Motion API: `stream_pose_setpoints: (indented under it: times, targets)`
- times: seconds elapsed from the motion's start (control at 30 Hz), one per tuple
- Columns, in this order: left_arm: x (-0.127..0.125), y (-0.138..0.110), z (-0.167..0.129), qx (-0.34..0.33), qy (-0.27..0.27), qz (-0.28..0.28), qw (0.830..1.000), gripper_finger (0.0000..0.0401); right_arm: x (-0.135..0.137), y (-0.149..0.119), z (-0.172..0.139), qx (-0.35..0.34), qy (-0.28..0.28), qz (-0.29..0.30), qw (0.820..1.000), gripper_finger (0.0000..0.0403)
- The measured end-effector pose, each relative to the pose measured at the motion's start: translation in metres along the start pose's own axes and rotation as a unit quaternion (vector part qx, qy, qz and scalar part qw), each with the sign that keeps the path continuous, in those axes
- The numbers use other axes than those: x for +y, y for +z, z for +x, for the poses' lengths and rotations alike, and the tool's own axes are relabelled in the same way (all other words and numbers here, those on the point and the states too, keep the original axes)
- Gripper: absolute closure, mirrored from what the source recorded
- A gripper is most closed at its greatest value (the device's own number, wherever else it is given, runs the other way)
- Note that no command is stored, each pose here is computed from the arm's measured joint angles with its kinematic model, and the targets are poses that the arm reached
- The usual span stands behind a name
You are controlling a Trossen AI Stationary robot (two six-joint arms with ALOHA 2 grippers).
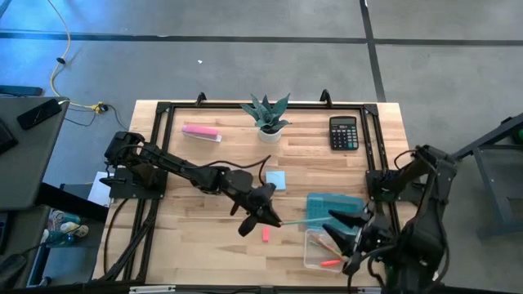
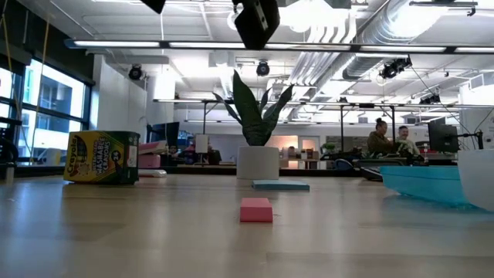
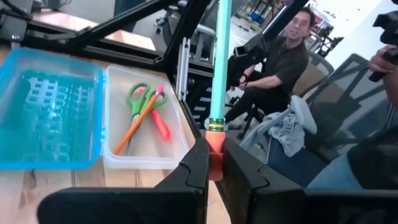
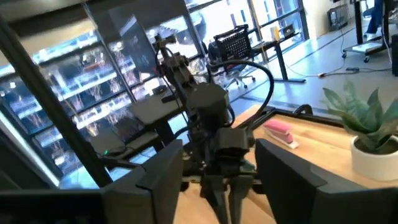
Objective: Pack school essentials
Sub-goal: Put the blue pencil into the blue supply box
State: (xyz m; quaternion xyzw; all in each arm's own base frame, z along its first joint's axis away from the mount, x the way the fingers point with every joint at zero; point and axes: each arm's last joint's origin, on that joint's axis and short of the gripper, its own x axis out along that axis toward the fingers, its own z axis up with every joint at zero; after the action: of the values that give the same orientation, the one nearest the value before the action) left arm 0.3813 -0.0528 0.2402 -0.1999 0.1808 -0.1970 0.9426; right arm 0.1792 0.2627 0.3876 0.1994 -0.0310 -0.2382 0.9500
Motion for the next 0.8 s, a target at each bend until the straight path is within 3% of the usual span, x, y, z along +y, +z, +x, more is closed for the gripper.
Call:
stream_pose_setpoints:
  times: [0.17, 0.4, 0.57, 0.8]
  targets:
    - [-0.003, 0.006, 0.0, -0.031, -0.014, -0.012, 0.999, 0.0384, -0.011, 0.027, -0.01, 0.043, 0.026, -0.013, 0.999, 0.0184]
    - [-0.007, 0.016, -0.002, -0.079, -0.037, -0.008, 0.996, 0.0384, -0.021, 0.046, -0.029, 0.051, 0.062, -0.069, 0.994, 0.0189]
    - [-0.009, 0.02, -0.002, -0.099, -0.047, -0.003, 0.994, 0.0384, -0.019, 0.038, -0.03, 0.048, 0.062, -0.094, 0.992, 0.0201]
    - [-0.009, 0.021, -0.003, -0.103, -0.048, 0.002, 0.994, 0.0384, -0.006, 0.008, -0.012, 0.036, 0.025, -0.105, 0.994, 0.0208]
